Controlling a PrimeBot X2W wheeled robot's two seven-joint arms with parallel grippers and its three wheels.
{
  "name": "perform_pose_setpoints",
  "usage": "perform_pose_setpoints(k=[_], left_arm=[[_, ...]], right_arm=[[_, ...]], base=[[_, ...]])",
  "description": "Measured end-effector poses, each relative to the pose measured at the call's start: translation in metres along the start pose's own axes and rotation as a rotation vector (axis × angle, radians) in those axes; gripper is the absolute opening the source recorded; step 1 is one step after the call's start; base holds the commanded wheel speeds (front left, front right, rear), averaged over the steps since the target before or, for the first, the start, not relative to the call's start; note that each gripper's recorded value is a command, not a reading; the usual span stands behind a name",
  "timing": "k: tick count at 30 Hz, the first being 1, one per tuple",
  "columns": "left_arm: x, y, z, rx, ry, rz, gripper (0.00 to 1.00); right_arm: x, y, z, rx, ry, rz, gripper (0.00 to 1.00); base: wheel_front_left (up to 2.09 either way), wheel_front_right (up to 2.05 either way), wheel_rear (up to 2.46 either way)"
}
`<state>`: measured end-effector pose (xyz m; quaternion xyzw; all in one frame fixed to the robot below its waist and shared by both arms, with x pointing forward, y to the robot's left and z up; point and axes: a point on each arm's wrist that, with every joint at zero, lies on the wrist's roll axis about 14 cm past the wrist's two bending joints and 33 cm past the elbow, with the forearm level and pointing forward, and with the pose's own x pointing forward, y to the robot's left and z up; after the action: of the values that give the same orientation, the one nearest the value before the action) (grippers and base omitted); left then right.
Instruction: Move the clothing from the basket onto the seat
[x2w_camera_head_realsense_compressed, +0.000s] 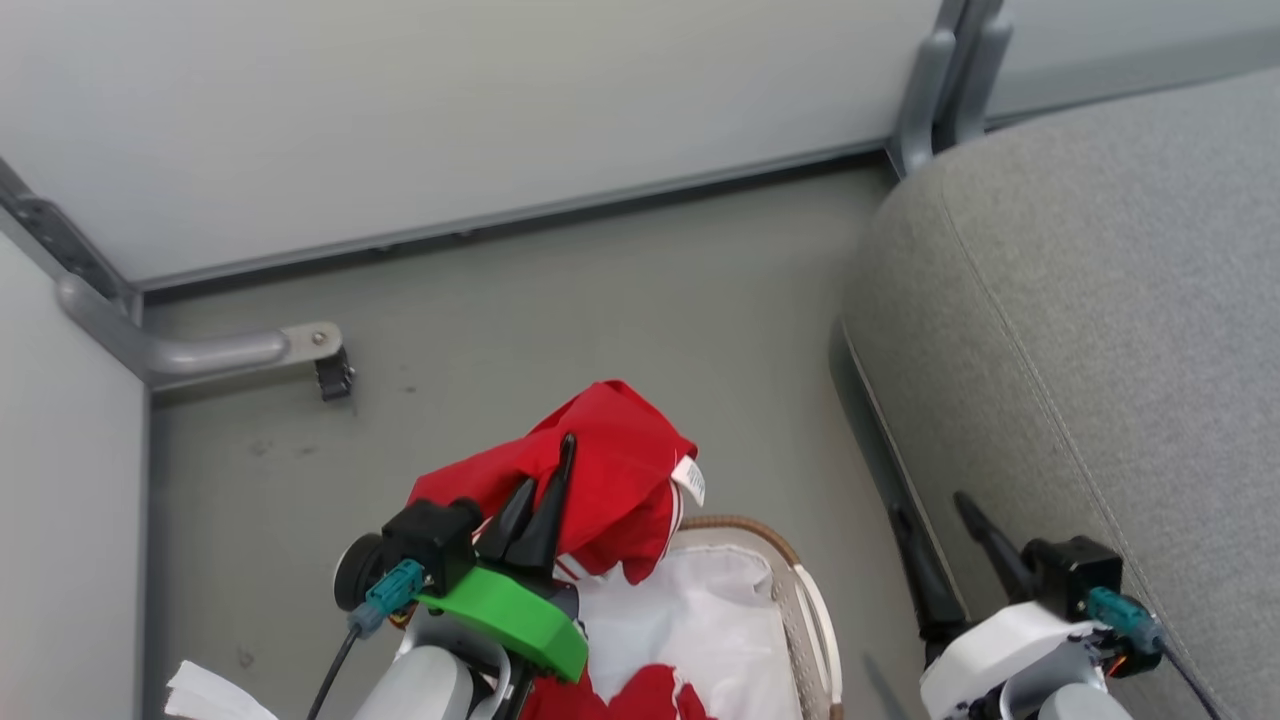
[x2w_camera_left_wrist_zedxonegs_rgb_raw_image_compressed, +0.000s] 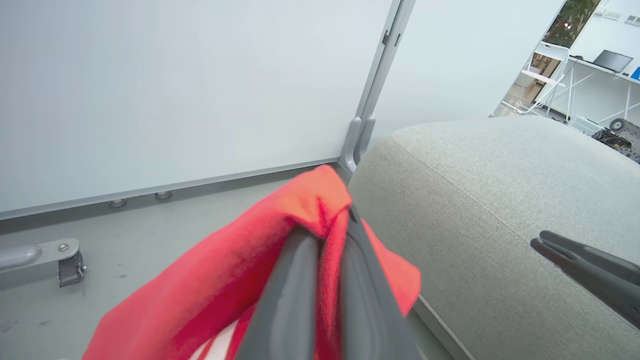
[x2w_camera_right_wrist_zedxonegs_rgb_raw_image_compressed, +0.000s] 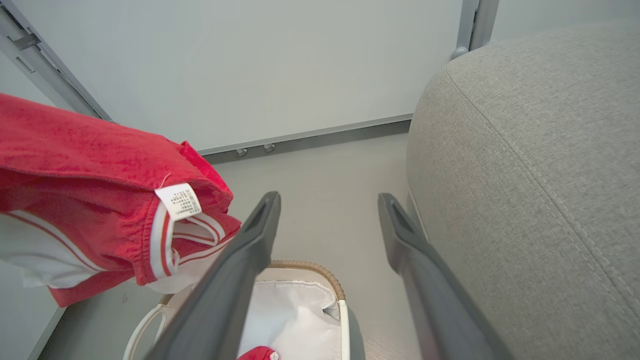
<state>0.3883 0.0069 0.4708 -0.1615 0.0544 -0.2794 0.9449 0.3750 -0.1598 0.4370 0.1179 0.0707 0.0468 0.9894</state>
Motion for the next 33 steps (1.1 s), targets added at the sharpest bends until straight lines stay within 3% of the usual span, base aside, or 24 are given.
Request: perform_pose_setpoints(k=[4, 9, 15, 19, 24, 26, 32, 33], left_arm=[[-0.005, -0.015, 0.043, 0.047, -0.122, -0.032, 0.00], [-0.009, -0.033, 0.079, 0.087, -0.226, -0.076, 0.00], [-0.010, -0.049, 0.088, 0.099, -0.252, -0.123, 0.00], [-0.009, -0.061, 0.090, 0.091, -0.257, -0.159, 0.00], [-0.012, -0.078, 0.088, 0.071, -0.253, -0.206, 0.00], [-0.014, -0.080, 0.087, 0.063, -0.252, -0.209, 0.00], [-0.016, -0.081, 0.088, 0.049, -0.254, -0.208, 0.01], [-0.016, -0.081, 0.089, 0.048, -0.259, -0.207, 0.31]], right_arm=[[-0.006, 0.030, 0.002, -0.043, 0.000, 0.113, 1.00], [-0.001, 0.084, 0.018, -0.194, -0.045, 0.331, 1.00], [0.006, 0.144, 0.048, -0.399, -0.157, 0.562, 1.00], [0.011, 0.174, 0.064, -0.470, -0.217, 0.655, 1.00], [0.020, 0.195, 0.071, -0.476, -0.240, 0.684, 1.00], [0.024, 0.201, 0.065, -0.452, -0.217, 0.684, 0.00], [0.026, 0.206, 0.049, -0.364, -0.150, 0.685, 0.00], [0.027, 0.203, 0.050, -0.351, -0.150, 0.674, 0.00]], base=[[0.00, 0.00, 0.00], [0.00, 0.00, 0.00], [0.00, 0.00, 0.00], [0.00, 0.00, 0.00], [0.00, 0.00, 0.00], [0.00, 0.00, 0.00], [0.00, 0.00, 0.00], [0.00, 0.00, 0.00]])
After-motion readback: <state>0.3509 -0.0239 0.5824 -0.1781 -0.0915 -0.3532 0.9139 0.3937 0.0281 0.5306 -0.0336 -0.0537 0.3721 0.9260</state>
